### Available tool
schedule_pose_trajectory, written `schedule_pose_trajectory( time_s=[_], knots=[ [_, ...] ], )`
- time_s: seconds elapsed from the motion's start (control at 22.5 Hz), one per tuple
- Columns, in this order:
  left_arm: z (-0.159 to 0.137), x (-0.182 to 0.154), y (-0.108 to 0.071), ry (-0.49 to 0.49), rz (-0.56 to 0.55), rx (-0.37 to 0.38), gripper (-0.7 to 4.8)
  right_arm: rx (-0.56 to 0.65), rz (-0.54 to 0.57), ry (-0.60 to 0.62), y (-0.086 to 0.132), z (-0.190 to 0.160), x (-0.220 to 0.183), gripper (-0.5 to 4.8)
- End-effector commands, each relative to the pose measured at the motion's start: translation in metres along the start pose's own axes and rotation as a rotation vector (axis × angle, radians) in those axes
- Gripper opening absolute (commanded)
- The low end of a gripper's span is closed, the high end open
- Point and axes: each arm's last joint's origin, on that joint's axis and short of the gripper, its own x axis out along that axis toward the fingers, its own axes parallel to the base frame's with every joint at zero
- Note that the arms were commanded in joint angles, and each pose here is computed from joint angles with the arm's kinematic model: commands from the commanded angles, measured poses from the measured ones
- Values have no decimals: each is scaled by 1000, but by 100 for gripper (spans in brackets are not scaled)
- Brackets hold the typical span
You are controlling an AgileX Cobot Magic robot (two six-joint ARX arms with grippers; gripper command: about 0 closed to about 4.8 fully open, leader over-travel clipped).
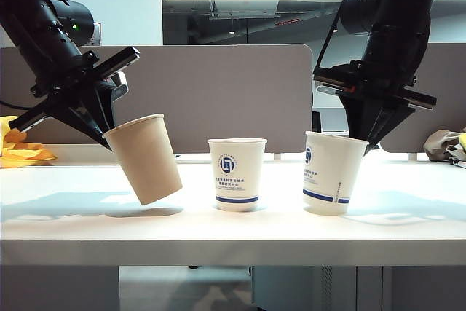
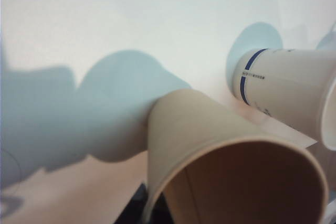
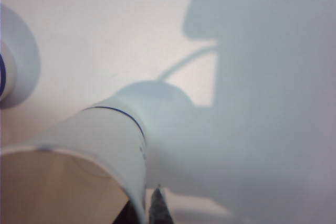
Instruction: Pick up all the paper cups on the table one by one and stack them together.
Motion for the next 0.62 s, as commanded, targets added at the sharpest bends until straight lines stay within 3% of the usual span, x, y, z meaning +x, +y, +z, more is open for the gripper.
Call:
schedule_pose_trajectory(
  time_s=[0.04, 0.62],
  knots=[
    [1, -5, -4, -3, -8, 12, -6, -2, 47, -8, 2, 2, -6, 22],
    [17, -81, -64, -111, -33, 164, -6, -74, 118, -164, 32, 25, -81, 20]
  ],
)
